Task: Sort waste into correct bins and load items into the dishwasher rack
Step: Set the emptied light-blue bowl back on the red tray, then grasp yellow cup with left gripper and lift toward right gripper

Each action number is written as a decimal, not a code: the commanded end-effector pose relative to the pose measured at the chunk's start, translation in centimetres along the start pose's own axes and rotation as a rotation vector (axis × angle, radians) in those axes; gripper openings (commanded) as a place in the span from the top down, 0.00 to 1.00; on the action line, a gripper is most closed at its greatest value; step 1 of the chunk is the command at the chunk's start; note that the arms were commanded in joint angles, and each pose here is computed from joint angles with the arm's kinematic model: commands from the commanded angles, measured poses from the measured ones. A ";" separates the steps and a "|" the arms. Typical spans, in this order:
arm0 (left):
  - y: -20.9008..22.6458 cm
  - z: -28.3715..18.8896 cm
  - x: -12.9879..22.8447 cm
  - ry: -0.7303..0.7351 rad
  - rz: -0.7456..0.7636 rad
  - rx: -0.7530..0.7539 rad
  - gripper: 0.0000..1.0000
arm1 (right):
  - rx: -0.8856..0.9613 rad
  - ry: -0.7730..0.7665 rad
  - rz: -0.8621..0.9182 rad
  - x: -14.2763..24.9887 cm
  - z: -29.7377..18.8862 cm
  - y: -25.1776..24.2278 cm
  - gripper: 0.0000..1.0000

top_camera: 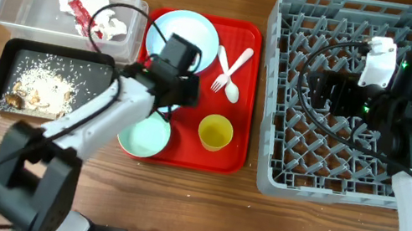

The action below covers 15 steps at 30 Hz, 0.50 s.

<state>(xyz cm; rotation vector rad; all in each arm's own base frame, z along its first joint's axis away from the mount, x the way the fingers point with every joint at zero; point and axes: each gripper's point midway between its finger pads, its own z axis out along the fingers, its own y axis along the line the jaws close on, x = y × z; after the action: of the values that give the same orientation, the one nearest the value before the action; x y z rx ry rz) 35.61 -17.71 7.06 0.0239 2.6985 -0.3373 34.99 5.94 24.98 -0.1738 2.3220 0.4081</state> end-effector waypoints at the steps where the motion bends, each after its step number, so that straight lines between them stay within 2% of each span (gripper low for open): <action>1: 0.9 1.1 0.1 -0.015 0.053 -0.104 0.92 | -0.001 -0.018 0.007 -0.8 -0.3 0.1 0.00; 2: 0.8 1.0 -0.1 -0.022 0.053 -0.100 0.74 | -0.001 -0.018 0.007 -0.8 -0.3 0.1 0.00; 3: 0.6 0.8 -0.3 -0.030 0.053 -0.096 0.65 | -0.002 -0.018 0.007 -0.8 -0.3 0.1 0.00; 6: -0.3 -0.4 -1.6 -0.066 0.052 -0.067 0.50 | -0.001 -0.022 0.006 -0.9 -0.3 0.1 0.00; 10: -3.2 -3.3 -3.2 -0.109 0.058 0.072 0.42 | -0.001 -0.021 0.006 -0.9 -0.3 0.1 0.00; 15: -4.5 -5.1 -2.1 -0.074 0.117 0.155 0.39 | -0.001 -0.021 0.006 -0.9 -0.3 0.1 0.00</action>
<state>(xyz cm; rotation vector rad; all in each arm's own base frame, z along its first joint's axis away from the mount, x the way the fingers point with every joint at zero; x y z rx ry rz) 35.97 -19.43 11.15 0.1036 2.6110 -0.3888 35.01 5.95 24.99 -0.1739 2.3213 0.4079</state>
